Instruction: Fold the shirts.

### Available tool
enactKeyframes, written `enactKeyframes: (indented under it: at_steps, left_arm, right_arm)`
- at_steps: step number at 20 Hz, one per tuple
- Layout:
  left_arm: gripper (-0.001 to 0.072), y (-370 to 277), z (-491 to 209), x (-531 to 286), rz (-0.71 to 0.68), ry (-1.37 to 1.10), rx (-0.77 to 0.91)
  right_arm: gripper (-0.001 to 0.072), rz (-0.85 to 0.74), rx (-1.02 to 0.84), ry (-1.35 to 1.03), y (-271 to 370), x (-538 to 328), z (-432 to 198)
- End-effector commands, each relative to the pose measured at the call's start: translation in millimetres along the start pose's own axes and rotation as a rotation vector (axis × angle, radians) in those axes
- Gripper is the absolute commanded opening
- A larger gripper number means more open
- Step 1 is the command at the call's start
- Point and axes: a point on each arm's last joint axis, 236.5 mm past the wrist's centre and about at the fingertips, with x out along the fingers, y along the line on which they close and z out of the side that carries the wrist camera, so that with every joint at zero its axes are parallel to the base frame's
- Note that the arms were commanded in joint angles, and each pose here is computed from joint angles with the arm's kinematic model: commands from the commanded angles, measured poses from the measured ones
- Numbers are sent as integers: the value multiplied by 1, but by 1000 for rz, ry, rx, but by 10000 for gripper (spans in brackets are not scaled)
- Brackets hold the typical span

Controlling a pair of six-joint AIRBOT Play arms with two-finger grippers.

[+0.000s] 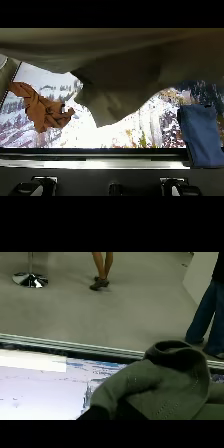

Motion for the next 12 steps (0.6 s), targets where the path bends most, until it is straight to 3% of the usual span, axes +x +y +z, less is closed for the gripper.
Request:
enactKeyframes:
  at_steps: [1, 3, 5, 10, 12]
  left_arm:
    - [29, -15, 7, -27, -50, -26, 17]
    - [30, -11, -17, -17, -37, 70, 23]
    - [30, -1, -69, 7, -14, 246, 14]
    - [30, 19, -285, 63, -5, 782, -111]
    - [30, 2, -355, 79, -99, 906, -147]
  right_arm:
    - [41, -6, 28, -56, 2, -32, 21]
    - [41, -39, 8, -26, -6, -27, 13]
    - [42, -100, -7, 161, -22, -9, -34]
    - [42, -216, -128, 1027, -77, 10, -260]
    - [43, -218, -134, 1164, -93, 26, -329]
